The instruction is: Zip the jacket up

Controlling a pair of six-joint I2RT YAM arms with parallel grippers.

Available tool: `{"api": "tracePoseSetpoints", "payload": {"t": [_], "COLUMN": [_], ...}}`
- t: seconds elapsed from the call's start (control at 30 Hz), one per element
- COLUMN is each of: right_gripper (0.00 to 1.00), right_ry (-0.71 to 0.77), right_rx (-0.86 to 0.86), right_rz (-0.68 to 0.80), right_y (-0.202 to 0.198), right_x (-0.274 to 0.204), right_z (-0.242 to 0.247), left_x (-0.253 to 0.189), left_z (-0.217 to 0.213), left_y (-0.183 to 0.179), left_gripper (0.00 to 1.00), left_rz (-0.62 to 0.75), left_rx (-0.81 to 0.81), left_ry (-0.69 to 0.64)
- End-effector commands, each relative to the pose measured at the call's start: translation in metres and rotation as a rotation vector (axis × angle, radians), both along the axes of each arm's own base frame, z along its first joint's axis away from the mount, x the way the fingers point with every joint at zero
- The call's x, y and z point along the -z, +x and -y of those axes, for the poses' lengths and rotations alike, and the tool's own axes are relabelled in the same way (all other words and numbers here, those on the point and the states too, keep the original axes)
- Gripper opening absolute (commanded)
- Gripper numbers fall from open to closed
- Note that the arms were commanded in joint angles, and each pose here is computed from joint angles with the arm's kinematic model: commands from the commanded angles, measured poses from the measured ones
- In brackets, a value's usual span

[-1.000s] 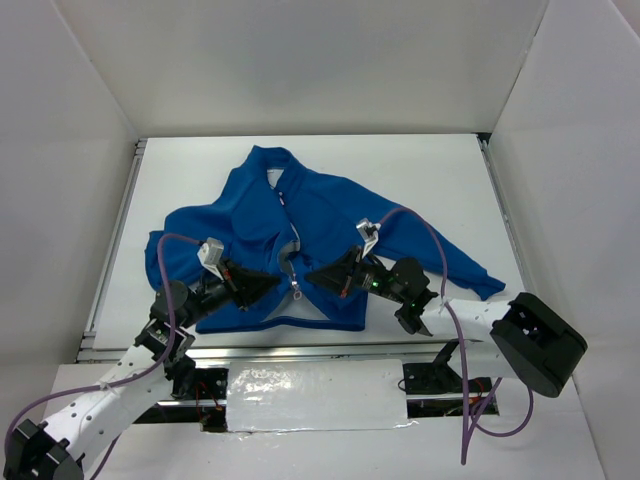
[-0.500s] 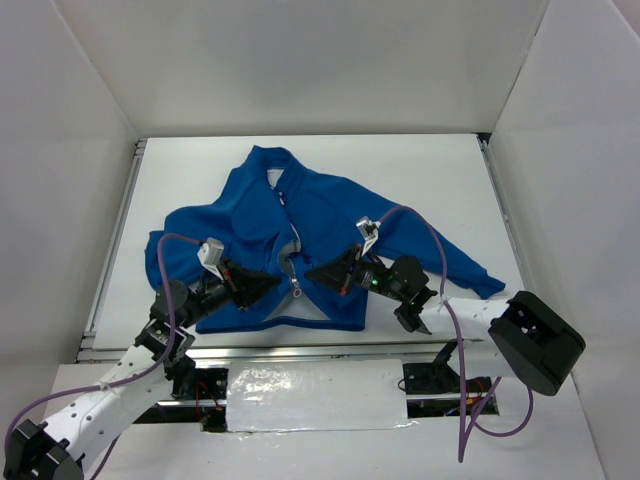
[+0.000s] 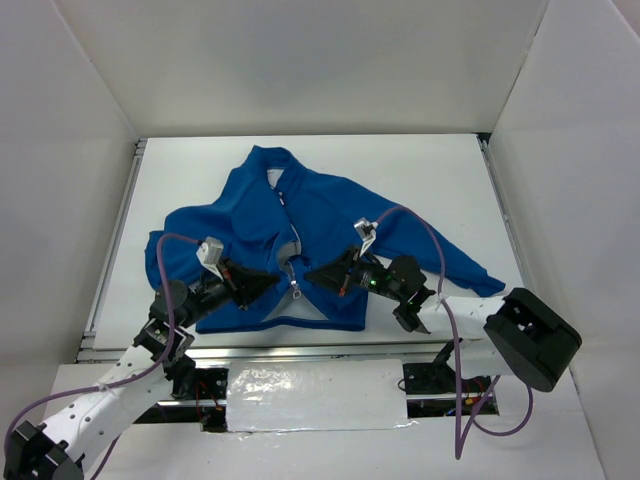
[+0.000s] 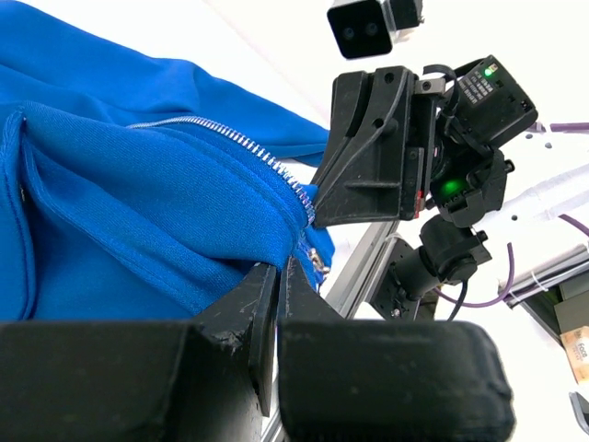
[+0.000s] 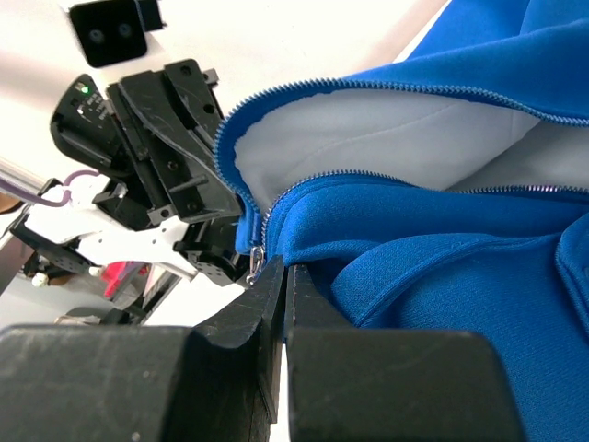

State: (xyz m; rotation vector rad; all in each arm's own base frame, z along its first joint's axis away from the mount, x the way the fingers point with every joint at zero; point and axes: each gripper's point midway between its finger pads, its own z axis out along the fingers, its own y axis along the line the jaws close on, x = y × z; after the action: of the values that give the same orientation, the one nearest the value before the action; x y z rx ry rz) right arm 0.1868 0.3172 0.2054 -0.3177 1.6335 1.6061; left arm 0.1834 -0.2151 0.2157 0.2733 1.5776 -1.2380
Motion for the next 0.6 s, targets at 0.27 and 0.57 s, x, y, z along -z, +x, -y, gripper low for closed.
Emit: {"api": "tracePoseSetpoints", "payload": {"t": [0.27, 0.57], "right_gripper": [0.00, 0.00], "right_ry": [0.067, 0.072], "right_rx": [-0.018, -0.007], "right_rz": [0.066, 0.078], "right_y": [0.0001, 0.0005], "right_x": [-0.0245, -0.0280], "right_z": [-0.0017, -0.0001], "left_x": [-0.0345, -0.0336], "left_z": [0.0002, 0.0008], "left_y": [0.0015, -0.0004], "left_gripper": [0.00, 0.00], "left_rz": [0.121, 0.120], "left_rx": [-0.001, 0.008], "left_ry": [-0.035, -0.046]}}
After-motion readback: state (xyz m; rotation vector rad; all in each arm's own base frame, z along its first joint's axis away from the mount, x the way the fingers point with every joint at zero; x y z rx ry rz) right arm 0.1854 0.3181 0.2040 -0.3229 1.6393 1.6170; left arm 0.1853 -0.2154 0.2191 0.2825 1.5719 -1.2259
